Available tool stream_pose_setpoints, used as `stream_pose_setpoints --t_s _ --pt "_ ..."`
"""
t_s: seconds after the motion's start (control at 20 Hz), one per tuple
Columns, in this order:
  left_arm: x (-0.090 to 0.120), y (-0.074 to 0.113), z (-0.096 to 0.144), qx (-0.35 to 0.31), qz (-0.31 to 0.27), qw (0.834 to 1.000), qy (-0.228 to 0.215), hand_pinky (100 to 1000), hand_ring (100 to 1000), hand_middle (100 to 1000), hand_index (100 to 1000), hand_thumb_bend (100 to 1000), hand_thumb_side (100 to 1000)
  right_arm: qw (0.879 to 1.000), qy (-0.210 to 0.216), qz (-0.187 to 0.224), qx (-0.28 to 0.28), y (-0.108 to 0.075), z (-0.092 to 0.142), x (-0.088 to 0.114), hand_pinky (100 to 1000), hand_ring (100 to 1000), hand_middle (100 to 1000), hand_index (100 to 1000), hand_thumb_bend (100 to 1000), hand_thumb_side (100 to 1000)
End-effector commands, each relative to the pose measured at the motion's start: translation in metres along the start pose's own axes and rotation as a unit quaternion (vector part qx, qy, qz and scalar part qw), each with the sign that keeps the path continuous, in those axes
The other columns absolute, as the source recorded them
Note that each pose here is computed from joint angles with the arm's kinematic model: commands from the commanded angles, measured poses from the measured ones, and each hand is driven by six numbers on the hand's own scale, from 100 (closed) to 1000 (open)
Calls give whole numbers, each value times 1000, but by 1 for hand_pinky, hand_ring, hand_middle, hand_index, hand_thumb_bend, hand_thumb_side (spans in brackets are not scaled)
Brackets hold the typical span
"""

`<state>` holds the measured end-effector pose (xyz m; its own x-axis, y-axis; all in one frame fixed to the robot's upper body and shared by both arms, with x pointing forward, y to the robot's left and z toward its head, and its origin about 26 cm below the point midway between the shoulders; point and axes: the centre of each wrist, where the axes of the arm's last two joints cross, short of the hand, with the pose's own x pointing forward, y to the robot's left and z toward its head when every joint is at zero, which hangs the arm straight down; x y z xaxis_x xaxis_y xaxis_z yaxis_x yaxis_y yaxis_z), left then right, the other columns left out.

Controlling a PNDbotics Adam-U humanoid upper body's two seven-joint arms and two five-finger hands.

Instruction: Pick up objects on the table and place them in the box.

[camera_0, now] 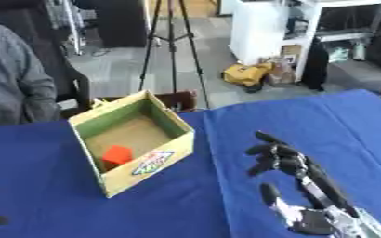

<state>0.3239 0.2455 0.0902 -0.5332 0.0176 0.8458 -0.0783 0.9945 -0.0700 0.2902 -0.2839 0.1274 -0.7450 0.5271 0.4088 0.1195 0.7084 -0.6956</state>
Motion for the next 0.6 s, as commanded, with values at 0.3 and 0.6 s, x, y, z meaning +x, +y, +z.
stream_pose_setpoints --t_s 0.3,0.6 --pt "-6 10 6 -1 -12 1000 15 484 795 638 642 100 1000 992 97 -74 -40 -3 32 17 684 1000 756 627 100 874" --pt "-11 11 11 -1 -11 1000 27 482 787 629 640 100 1000 981 150 -119 -43 -4 41 16 675 1000 742 619 100 886"
